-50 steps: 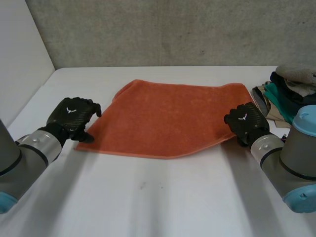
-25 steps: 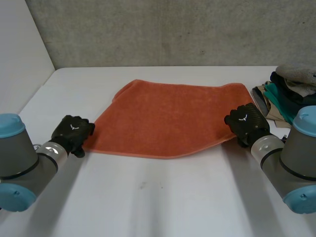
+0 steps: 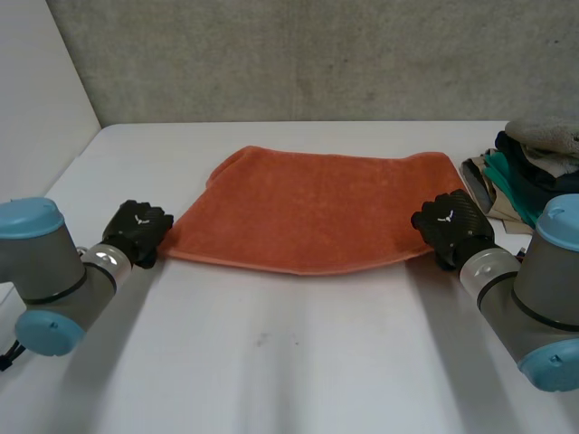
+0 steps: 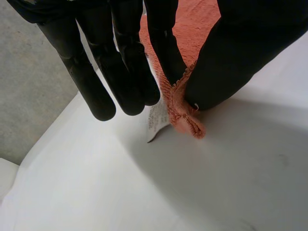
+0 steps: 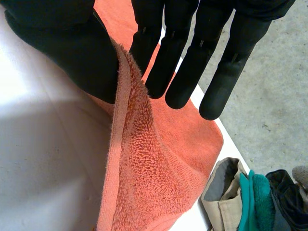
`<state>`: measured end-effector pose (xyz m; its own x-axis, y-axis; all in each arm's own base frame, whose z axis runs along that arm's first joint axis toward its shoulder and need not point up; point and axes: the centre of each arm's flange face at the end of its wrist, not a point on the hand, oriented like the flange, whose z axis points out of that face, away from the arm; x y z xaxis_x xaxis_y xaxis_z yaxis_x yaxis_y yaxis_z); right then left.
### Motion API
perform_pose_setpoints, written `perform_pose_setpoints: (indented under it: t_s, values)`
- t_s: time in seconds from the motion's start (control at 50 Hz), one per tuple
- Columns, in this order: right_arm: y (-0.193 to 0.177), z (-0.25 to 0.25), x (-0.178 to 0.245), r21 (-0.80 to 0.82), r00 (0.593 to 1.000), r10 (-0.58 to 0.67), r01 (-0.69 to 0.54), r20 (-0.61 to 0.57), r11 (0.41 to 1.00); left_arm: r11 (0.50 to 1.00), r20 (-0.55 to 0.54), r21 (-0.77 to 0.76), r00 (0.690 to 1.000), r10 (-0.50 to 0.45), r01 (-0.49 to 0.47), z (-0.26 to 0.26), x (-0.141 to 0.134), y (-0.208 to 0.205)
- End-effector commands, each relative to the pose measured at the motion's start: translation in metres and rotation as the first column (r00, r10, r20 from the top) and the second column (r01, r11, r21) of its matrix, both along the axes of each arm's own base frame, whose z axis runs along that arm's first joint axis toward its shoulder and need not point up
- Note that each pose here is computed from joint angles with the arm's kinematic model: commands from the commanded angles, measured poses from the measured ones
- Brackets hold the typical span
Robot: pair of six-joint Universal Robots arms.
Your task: Fold the laundry.
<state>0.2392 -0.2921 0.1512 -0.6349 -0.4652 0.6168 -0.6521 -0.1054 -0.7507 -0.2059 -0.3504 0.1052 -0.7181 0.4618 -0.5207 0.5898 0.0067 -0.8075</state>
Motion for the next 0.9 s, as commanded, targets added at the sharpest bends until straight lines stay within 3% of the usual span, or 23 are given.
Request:
perform_pose_setpoints:
  t_s: [0.02, 0.12, 0.3, 0.42, 0.52, 0.64, 0.74, 0.84, 0.9]
  values:
    - [0.0, 0.003, 0.001, -0.01, 1.0, -0.003, 0.003, -0.007, 1.0, 0.999, -0.005, -0.039, 1.0, 0.004, -0.004, 0.005, -0.003, -0.008]
    - [0.003, 0.022, -0.001, -0.036, 1.0, -0.004, 0.003, -0.02, 0.999, 0.99, -0.031, -0.138, 1.0, 0.005, -0.009, 0.062, -0.003, 0.007]
    - [0.049, 0.13, -0.017, -0.027, 0.999, -0.004, 0.003, -0.04, 1.0, 0.954, -0.053, -0.299, 0.999, 0.011, -0.026, 0.169, 0.009, 0.074]
    - [0.074, 0.158, -0.03, 0.064, 0.992, 0.005, 0.003, -0.129, 0.998, 0.966, -0.037, -0.258, 0.999, 0.019, -0.028, 0.206, 0.02, 0.128]
    - [0.084, 0.154, -0.033, 0.142, 0.965, 0.069, -0.034, -0.254, 0.989, 0.989, -0.014, -0.146, 1.0, 0.02, -0.022, 0.192, 0.021, 0.14]
    - [0.059, 0.108, -0.027, 0.288, 0.947, 0.114, -0.024, -0.299, 0.957, 1.0, 0.018, 0.017, 1.0, 0.02, -0.02, 0.139, 0.015, 0.109]
    - [0.028, 0.082, -0.018, 0.319, 0.945, 0.112, -0.008, -0.307, 0.948, 0.999, 0.024, 0.024, 0.999, 0.025, -0.025, 0.106, 0.006, 0.063]
    - [-0.013, 0.084, -0.011, 0.15, 0.955, 0.001, 0.046, -0.297, 0.988, 0.984, 0.008, -0.142, 0.994, 0.114, -0.111, 0.108, -0.005, -0.002]
    - [-0.045, 0.106, -0.006, -0.068, 0.969, -0.11, 0.097, -0.22, 0.993, 0.964, -0.024, -0.236, 0.993, 0.119, -0.122, 0.126, -0.017, -0.017]
